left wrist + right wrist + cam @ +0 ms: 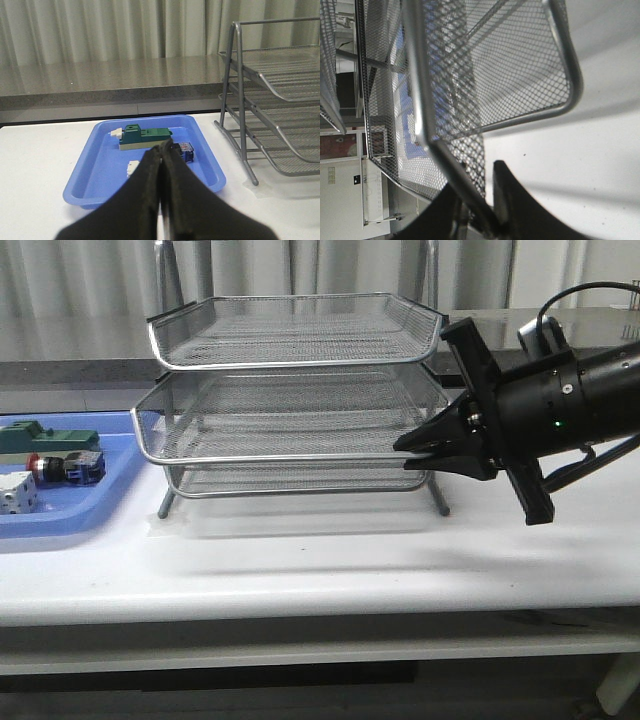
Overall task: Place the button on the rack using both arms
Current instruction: 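Pull the middle wire tray out toward the robot with the right gripper, then open the right gripper and withdraw it from the tray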
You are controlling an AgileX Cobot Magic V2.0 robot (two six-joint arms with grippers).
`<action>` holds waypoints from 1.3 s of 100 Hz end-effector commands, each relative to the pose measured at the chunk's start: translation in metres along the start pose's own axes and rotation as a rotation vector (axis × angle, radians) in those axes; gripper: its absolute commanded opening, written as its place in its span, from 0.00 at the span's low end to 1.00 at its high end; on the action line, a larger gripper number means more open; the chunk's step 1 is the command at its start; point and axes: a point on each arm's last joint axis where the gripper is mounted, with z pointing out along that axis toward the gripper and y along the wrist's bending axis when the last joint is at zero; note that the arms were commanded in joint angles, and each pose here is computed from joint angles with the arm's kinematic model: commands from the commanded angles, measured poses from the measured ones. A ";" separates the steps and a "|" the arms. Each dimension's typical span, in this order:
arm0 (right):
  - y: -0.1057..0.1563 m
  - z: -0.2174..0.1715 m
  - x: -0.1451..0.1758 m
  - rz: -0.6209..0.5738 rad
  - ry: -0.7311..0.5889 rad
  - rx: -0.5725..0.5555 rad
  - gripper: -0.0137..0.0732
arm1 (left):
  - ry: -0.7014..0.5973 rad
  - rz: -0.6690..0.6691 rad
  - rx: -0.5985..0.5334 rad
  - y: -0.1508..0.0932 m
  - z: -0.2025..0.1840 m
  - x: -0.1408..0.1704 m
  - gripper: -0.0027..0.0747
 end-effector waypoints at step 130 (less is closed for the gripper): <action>0.025 -0.063 0.054 -0.218 -0.009 -0.012 0.73 | -0.050 -0.018 -0.003 0.000 -0.001 0.010 0.01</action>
